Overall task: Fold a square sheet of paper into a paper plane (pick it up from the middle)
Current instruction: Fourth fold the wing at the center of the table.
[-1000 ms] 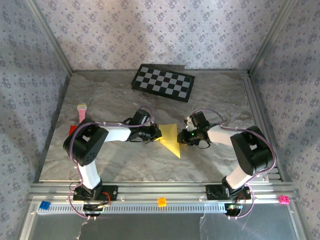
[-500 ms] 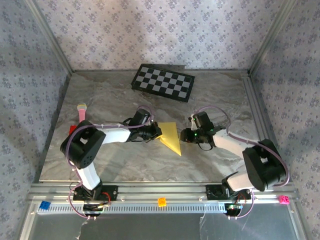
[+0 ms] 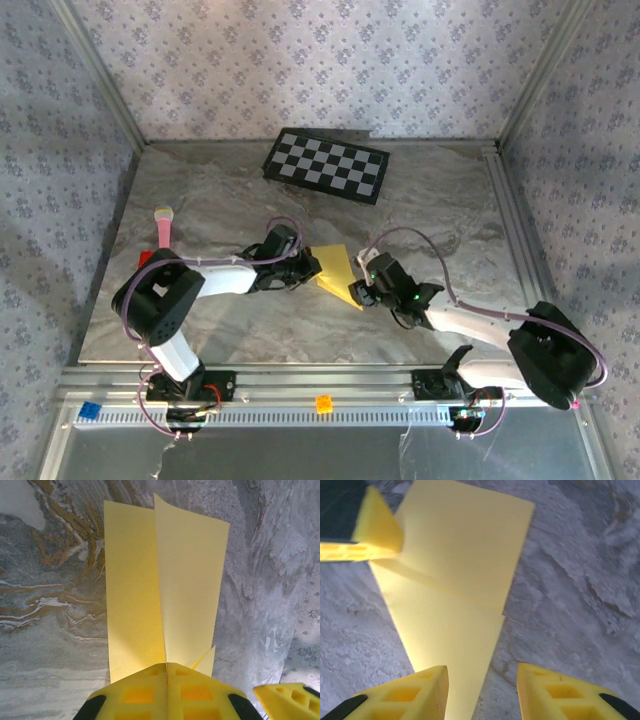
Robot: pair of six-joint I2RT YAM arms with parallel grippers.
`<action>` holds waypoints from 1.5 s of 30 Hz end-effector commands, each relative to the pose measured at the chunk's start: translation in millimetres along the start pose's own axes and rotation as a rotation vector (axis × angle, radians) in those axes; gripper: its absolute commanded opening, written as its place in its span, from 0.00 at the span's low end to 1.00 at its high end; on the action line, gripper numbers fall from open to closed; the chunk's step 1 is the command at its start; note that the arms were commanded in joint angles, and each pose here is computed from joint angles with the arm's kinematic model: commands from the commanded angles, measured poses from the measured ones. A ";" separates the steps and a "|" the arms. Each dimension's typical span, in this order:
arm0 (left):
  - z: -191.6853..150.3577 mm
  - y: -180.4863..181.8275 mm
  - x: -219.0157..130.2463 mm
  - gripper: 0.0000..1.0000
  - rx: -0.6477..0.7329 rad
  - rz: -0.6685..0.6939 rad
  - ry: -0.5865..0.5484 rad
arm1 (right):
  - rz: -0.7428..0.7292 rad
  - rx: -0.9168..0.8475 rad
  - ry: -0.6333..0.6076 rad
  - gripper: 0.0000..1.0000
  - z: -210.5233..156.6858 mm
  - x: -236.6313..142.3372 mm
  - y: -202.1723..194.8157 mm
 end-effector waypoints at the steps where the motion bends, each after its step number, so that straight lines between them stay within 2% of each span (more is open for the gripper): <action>1: 0.8 -10.0 -6.8 0.00 -0.001 -0.034 -0.031 | -0.055 -0.187 -0.094 0.41 4.1 -3.7 6.5; 6: 1.2 -12.2 -8.6 0.00 -0.002 -0.040 -0.032 | -0.042 -0.318 -0.121 0.41 -5.0 -2.4 18.6; 13: 1.1 -16.4 -11.9 0.01 -0.001 -0.045 -0.029 | -0.063 -0.423 -0.095 0.39 -10.1 6.2 27.4; 29: 2.9 -24.9 -17.6 0.03 0.009 -0.063 -0.030 | -0.062 -0.486 -0.084 0.38 -9.9 20.3 41.5; 39: 3.5 -24.5 -18.6 0.03 0.005 -0.054 -0.037 | -0.026 -0.449 -0.169 0.40 -10.6 1.0 44.1; 45: 4.3 -26.3 -19.0 0.03 -0.001 -0.064 -0.042 | -0.034 -0.450 -0.136 0.41 -13.7 10.6 46.1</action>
Point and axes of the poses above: each hand's point on the last joint's axis, 136 mm out from that joint toward the fingers, its own x axis out along the fingers, its own y axis along the line the jaws close on, z = x × y, the point moved 10 cm from there along -x, back along the fingers, and after that the axes turned 5 degrees about x, right-handed, at the moved point
